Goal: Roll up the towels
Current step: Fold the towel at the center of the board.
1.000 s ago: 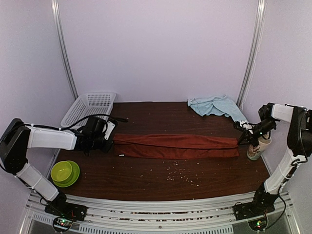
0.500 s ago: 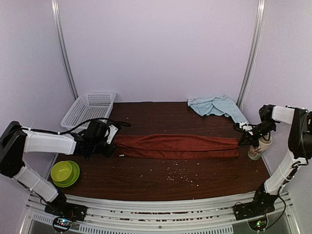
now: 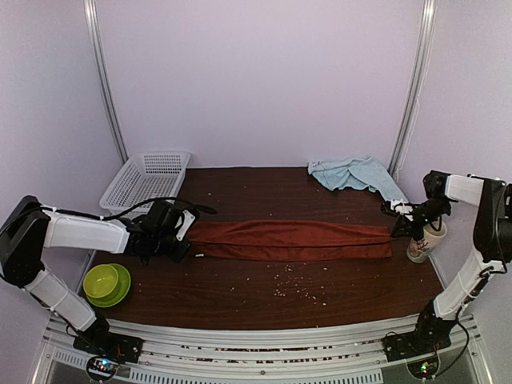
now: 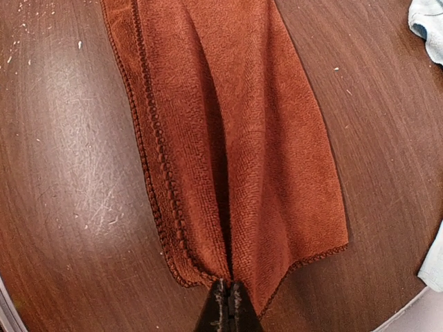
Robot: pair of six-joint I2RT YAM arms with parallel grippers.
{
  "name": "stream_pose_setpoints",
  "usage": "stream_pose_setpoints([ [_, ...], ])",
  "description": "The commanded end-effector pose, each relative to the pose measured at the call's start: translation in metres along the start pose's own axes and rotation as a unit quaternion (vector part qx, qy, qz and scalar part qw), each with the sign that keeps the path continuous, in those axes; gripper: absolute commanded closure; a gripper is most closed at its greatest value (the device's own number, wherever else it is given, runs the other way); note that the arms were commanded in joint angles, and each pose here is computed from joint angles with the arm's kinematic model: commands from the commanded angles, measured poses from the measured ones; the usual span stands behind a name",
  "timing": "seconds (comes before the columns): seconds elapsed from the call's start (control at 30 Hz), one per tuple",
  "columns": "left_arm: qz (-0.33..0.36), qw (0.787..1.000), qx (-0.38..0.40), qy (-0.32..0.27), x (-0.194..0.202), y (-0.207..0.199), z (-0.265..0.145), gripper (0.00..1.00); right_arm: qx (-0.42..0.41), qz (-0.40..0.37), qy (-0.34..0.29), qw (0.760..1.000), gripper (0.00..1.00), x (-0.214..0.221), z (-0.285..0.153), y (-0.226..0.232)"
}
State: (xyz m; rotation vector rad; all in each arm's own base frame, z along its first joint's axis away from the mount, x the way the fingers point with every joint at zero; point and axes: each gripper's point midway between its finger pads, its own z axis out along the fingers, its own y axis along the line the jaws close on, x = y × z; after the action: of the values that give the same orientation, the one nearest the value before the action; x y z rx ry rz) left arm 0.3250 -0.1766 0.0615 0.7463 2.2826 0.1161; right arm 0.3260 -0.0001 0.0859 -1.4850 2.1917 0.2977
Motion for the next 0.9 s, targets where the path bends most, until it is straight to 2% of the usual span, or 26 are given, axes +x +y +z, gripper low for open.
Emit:
stream_pose_setpoints([
  [0.0,0.001,1.0,-0.013,0.009,-0.004,0.002,0.006,1.0,-0.008,0.001,0.039,0.999,1.0,0.019,0.01,0.006],
  [0.43,0.007,1.0,-0.002,0.0,-0.009,-0.002,0.002,1.0,-0.016,-0.017,0.073,0.997,1.0,0.024,0.017,0.016],
  [0.53,0.008,1.0,-0.002,0.003,-0.007,-0.002,0.002,0.96,-0.016,-0.021,0.076,0.997,1.0,0.023,0.017,0.018],
  [0.67,0.013,1.0,0.0,0.003,-0.008,-0.004,0.001,0.85,-0.014,-0.026,0.082,0.996,0.99,0.021,0.017,0.019],
  [0.87,0.014,1.0,0.0,-0.001,-0.01,-0.006,-0.003,0.6,-0.015,-0.031,0.089,0.995,0.87,0.017,0.02,0.021],
])
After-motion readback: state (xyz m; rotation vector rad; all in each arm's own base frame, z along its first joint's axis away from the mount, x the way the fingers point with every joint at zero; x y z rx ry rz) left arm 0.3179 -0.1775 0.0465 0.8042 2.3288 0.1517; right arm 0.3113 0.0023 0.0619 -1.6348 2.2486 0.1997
